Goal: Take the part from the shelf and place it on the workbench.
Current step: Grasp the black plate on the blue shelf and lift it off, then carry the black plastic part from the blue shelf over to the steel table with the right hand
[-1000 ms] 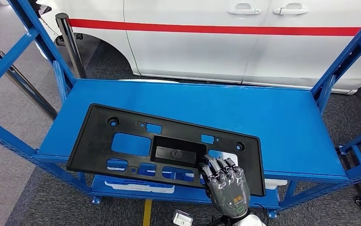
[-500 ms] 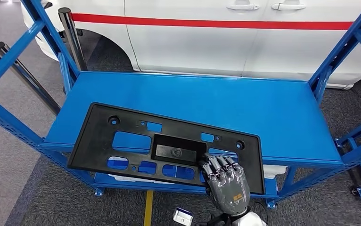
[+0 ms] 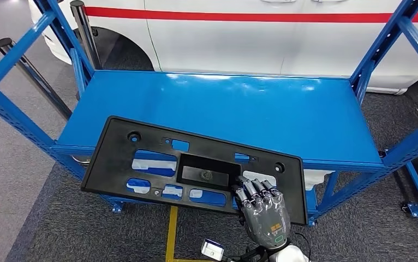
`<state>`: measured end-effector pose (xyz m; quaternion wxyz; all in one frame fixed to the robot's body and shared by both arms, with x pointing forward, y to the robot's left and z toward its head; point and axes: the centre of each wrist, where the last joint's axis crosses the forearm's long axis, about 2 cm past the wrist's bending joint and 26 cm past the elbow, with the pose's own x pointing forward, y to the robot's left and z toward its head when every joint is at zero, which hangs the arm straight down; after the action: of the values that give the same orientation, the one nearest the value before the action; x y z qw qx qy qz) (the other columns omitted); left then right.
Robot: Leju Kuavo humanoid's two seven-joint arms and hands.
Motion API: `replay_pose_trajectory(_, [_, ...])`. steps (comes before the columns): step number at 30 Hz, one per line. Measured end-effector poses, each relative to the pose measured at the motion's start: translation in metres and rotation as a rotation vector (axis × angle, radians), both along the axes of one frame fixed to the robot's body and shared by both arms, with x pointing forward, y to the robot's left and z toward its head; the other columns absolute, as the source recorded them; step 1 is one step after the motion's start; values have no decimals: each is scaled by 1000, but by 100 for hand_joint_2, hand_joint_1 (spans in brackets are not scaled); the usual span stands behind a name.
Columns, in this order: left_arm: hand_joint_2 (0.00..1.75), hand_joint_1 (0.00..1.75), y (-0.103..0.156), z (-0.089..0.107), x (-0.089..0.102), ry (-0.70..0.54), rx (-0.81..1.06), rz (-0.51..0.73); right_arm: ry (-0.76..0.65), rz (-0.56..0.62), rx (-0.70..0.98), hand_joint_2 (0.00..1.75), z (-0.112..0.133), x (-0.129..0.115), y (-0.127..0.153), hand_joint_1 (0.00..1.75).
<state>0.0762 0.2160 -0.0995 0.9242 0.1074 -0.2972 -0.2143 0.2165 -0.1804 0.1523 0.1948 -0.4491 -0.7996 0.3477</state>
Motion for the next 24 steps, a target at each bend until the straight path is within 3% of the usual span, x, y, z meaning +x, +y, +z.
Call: replay_pose_trajectory(24, [175, 0, 0, -1, -3, 7, 4, -3, -3, -3, 6, 175, 1, 1, 0, 175])
